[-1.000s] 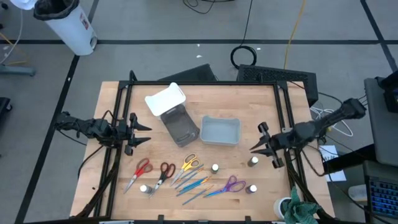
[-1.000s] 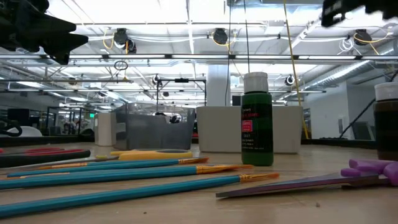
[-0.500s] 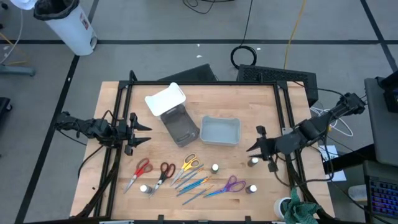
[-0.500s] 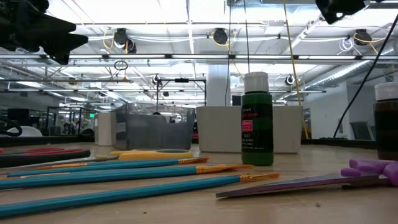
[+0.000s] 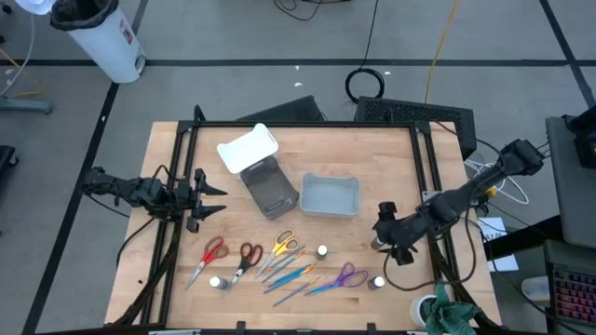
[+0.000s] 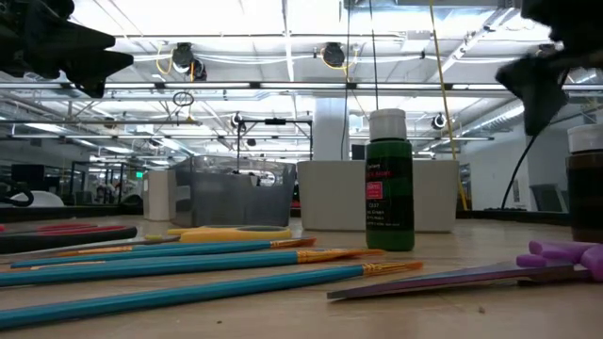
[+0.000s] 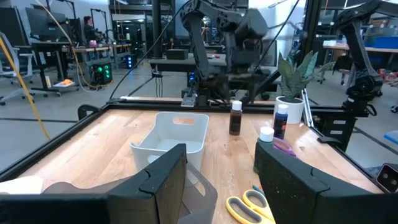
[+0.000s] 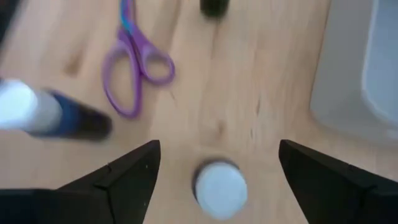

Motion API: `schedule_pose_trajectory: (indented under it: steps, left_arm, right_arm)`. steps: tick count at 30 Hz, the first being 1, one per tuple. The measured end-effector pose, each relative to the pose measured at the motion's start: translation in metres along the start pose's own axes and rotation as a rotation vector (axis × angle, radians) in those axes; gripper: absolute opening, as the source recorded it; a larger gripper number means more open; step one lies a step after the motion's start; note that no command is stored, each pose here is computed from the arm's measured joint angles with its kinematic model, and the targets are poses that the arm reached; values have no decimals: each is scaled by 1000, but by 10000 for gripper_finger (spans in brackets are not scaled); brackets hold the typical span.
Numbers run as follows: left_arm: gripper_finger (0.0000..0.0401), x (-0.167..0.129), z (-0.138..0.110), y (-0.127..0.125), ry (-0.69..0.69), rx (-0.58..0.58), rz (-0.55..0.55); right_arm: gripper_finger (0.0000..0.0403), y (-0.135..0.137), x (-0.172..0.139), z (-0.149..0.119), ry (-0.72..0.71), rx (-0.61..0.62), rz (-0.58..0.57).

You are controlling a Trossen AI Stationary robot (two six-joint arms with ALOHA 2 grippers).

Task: Pick & Place Paint Supplies
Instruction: Put the brown paint bottle into the gray bin

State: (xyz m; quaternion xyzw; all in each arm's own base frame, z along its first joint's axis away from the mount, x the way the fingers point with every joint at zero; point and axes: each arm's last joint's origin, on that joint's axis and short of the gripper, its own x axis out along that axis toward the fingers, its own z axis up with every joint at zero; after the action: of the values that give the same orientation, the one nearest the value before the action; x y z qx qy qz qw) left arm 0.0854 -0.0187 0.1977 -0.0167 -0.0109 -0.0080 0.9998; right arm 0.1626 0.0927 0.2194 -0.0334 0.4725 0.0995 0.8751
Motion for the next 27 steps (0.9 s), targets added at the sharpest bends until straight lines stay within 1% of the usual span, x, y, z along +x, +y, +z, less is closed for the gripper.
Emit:
schedule_pose_trajectory:
  steps: [6,14,20,27]
  left_arm:
    - [200,0,0,0,0,0,0]
    - [200,0,0,0,0,0,0]
    - [200,0,0,0,0,0,0]
    - [200,0,0,0,0,0,0]
  right_arm:
    - [310,-2,7,-9,95,36,-33]
    - [271,-2,6,-9,93,67,-32]
    - [222,-2,6,-9,93,67,-32]
    - [146,-2,6,-9,91,67,-31]
